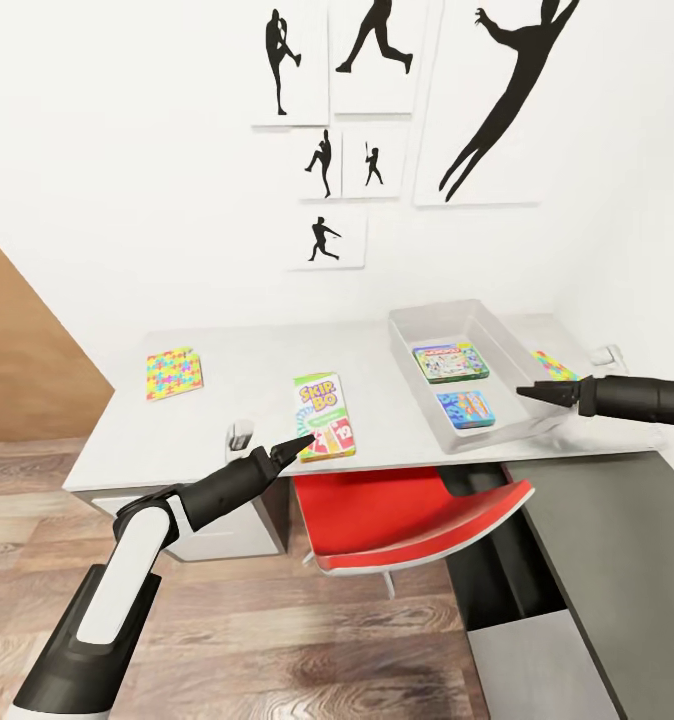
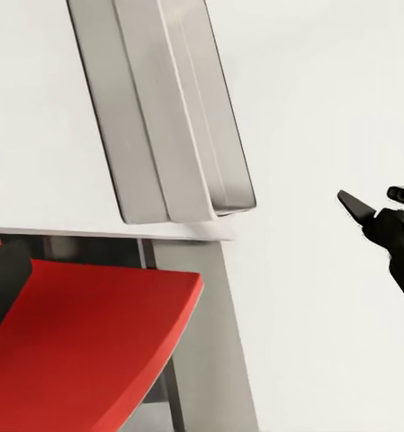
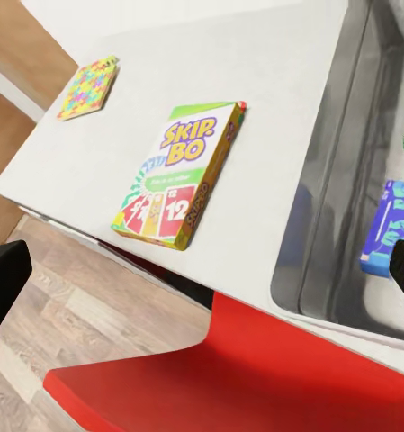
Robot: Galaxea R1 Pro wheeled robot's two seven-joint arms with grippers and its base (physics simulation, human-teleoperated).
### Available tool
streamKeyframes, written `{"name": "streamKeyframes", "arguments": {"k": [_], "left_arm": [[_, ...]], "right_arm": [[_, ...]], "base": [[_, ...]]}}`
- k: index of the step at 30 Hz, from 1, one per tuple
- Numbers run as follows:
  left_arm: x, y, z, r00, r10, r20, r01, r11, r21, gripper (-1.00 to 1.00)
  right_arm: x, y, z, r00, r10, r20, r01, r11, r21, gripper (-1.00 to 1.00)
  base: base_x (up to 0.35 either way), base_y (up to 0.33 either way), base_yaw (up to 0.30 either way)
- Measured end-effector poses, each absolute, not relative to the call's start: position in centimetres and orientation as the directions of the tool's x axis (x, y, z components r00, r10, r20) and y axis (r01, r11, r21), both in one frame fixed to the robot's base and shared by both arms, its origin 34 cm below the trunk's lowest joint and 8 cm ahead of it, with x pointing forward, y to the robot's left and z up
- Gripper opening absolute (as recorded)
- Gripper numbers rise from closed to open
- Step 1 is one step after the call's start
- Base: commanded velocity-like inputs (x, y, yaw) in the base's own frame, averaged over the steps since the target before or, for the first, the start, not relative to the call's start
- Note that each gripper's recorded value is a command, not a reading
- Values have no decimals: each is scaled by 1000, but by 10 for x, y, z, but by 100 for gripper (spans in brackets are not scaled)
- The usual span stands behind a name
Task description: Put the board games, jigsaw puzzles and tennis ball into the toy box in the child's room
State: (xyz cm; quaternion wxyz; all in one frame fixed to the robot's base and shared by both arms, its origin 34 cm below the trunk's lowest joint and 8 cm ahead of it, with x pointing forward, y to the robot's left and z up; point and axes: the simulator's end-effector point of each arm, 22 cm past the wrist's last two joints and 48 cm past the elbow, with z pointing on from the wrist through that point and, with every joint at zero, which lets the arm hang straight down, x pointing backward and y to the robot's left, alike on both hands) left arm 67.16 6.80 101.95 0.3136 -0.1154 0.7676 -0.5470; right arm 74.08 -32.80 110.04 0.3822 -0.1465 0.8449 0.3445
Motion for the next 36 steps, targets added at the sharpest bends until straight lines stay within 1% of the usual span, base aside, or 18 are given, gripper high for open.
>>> {"name": "streamKeyframes", "arguments": {"k": [5,12,21,36], "left_arm": [[671,68,1020,-776,-520,-355,167,373,-913,100],[671,68,1022,-775,-521,-357,171,372,-912,100],[671,68,1025,-774,-521,-361,175,371,-912,100],[671,67,1028,-772,-520,-365,181,371,-911,100]], "right_arm": [[743,-324,1109,-652,23,-758,-516,719,466,100],[748,-330,1116,-640,41,-768,-494,743,452,100],[752,-337,1117,-631,44,-775,-474,768,430,100],[752,-333,1115,-632,50,-773,-467,771,432,100]], "base": [[-4,2,94],[-2,1,195],[-1,0,247],[0,0,267]]}}
